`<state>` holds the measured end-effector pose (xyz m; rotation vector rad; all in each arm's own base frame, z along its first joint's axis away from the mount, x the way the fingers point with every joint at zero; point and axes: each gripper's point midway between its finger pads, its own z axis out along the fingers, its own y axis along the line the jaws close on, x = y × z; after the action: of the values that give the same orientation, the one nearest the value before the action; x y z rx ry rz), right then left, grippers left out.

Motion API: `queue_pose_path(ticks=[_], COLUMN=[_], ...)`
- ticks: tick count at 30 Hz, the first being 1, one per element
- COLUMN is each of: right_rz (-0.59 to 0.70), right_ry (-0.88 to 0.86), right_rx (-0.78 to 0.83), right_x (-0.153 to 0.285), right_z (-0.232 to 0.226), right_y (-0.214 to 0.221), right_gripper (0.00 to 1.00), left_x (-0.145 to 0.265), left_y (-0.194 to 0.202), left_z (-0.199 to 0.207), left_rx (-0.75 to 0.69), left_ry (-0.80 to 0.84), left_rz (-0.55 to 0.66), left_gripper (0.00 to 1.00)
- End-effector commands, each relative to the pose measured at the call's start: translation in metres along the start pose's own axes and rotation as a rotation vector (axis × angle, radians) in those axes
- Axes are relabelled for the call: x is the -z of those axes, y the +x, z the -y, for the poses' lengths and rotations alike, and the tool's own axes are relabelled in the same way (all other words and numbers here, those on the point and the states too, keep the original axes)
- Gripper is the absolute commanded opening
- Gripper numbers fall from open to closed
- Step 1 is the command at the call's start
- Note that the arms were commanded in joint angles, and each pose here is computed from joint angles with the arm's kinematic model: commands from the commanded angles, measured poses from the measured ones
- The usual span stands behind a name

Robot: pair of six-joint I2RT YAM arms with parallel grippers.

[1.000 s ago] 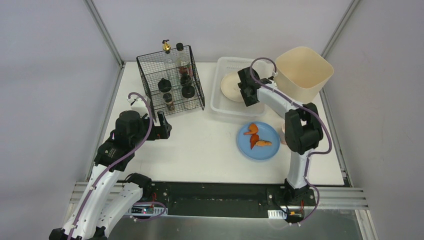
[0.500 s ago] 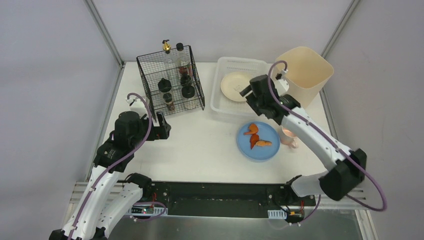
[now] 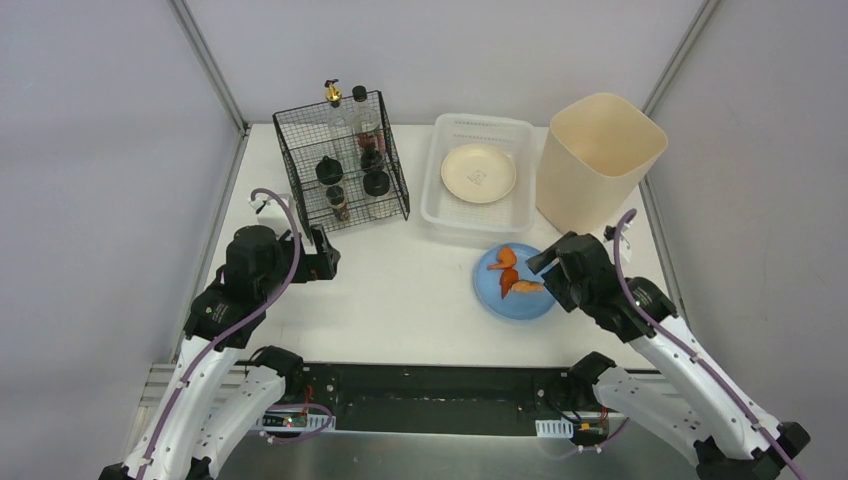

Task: Clear the kitchen counter

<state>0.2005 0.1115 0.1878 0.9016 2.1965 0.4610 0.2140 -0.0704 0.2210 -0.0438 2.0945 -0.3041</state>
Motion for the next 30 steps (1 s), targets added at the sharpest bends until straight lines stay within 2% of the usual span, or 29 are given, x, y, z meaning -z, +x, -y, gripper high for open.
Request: queue_pose_path(ticks=[1, 8, 22, 30], right_rz=[-0.034, -0.097, -0.105, -0.084], right_ry=[0.122, 0.183, 0.221, 0.243], right_rx=[-0.033, -0.113, -0.203, -0.211], right_x=[0.001, -0.020, -0.066, -0.079], right_z=[0.050, 0.083, 0.100, 0.108], right_y=[0.017, 0.048, 0.077, 0.081], right_gripper=[0.72, 0.70, 0.63, 0.50], left_x=[0.005, 0.007, 0.006, 0.003], left_y=[-0.008, -0.009, -0.007, -0.006], left_z=[-0.003, -0.001, -0.001, -0.002], left_rx=[0.012, 0.014, 0.012, 0.010], left_ry=[-0.015, -0.006, -0.004, -0.009], left_rz=[0.041, 0.049, 0.043, 0.031], left_gripper=[0.99, 0.99, 0.99, 0.99])
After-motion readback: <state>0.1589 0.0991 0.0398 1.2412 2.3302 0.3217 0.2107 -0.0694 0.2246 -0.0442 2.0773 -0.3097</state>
